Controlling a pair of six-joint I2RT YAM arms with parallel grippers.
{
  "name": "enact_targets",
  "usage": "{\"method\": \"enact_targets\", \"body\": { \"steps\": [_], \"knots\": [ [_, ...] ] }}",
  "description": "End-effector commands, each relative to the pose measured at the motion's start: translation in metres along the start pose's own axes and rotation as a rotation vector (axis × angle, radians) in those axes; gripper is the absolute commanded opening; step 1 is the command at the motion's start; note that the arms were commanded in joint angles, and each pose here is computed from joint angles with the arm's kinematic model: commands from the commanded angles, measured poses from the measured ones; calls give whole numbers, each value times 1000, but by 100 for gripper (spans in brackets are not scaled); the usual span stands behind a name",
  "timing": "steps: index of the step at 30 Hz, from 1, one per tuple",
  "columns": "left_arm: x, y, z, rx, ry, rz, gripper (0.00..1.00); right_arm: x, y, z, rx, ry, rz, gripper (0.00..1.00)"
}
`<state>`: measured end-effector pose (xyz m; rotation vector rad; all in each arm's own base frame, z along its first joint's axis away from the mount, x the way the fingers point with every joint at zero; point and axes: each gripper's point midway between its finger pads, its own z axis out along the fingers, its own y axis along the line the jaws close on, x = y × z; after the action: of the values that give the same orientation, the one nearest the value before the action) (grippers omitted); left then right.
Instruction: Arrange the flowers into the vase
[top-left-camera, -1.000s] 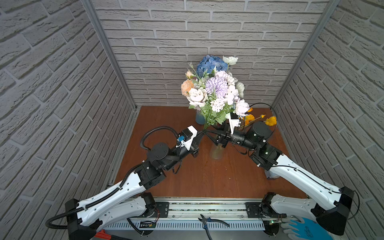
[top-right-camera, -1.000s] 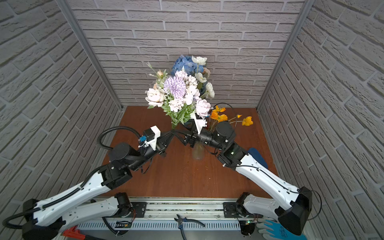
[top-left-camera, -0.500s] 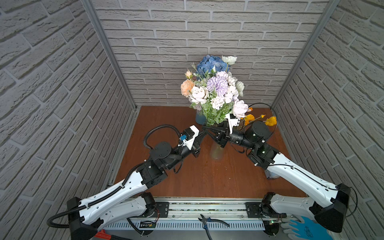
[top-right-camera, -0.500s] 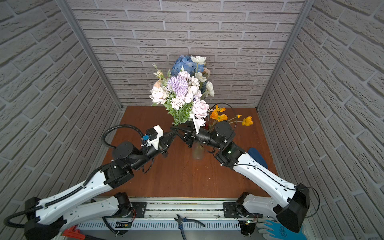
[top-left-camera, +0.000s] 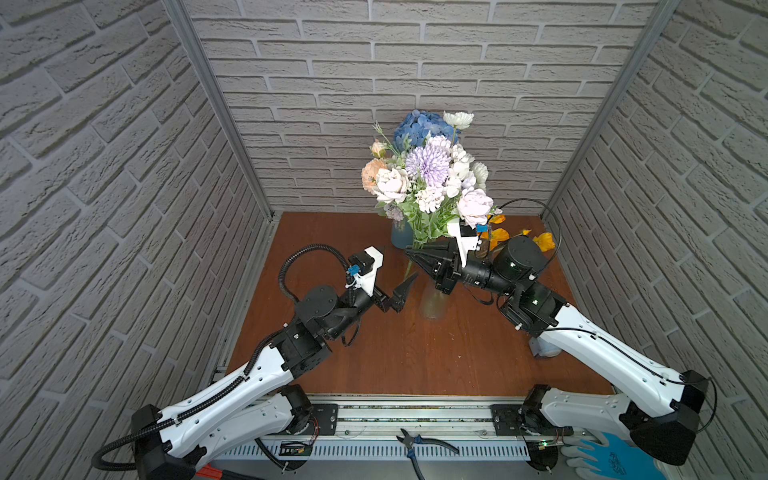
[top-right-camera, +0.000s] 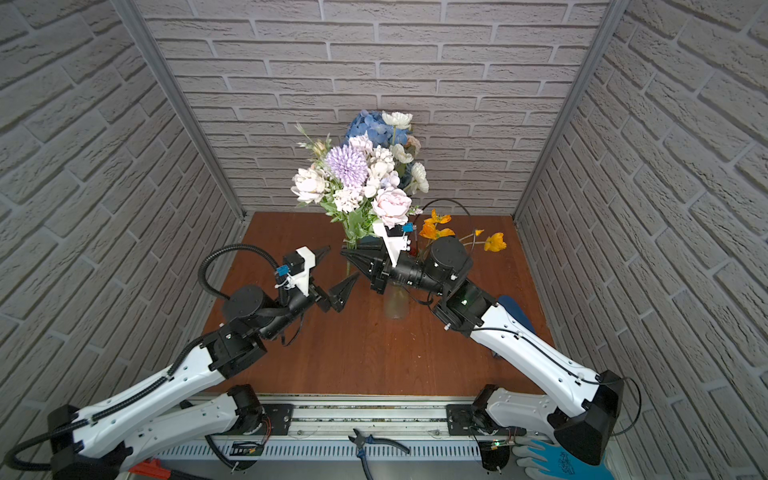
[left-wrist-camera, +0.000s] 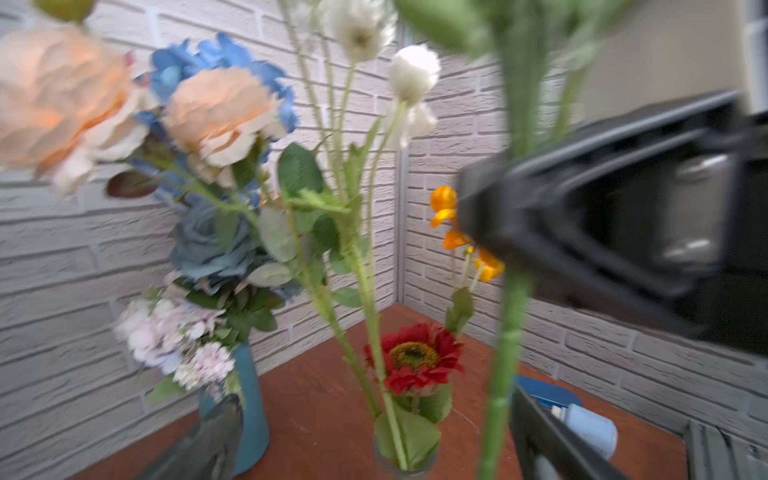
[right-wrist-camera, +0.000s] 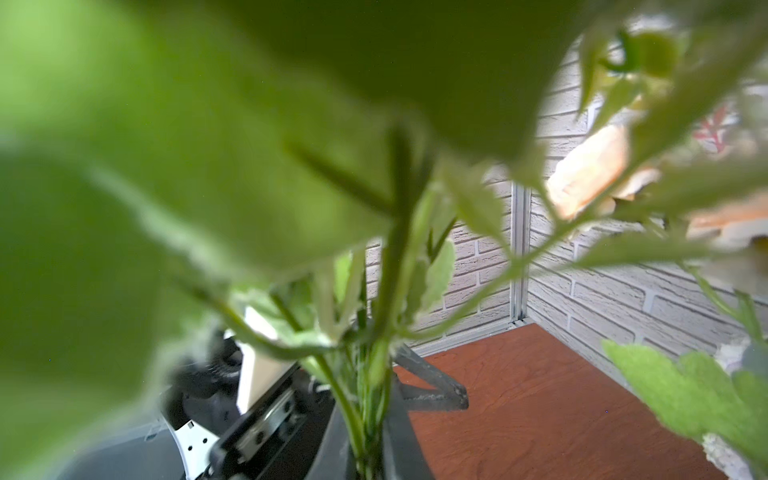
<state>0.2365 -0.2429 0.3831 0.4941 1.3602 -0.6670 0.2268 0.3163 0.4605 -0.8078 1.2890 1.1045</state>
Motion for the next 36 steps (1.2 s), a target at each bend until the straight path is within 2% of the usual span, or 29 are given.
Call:
{"method": "enact_targets", "body": {
  "steps": [1,4,7,14,19,26,32,36],
  "knots": [
    [4,39,-5,-124,-50,-170,98,-33,24,-16,-36,-50,-131,6],
    [27,68,-7,-201,-21,-278,98,-38,22,-28,17,-55,-175,6],
    [45,87,-8,-259,11,-334,98,-36,15,-42,95,-41,-199,6],
    [61,103,-6,-313,58,-358,98,-3,-14,-77,319,19,-157,6],
    [68,109,-4,-340,74,-382,98,29,-32,-96,435,80,-170,6],
    [71,111,2,-343,88,-404,98,82,-51,-98,480,200,-263,6],
    [74,110,6,-336,104,-412,98,91,-58,-84,465,131,-331,6],
    [74,110,5,-335,105,-413,98,102,-63,-66,428,153,-357,6]
  ]
}}
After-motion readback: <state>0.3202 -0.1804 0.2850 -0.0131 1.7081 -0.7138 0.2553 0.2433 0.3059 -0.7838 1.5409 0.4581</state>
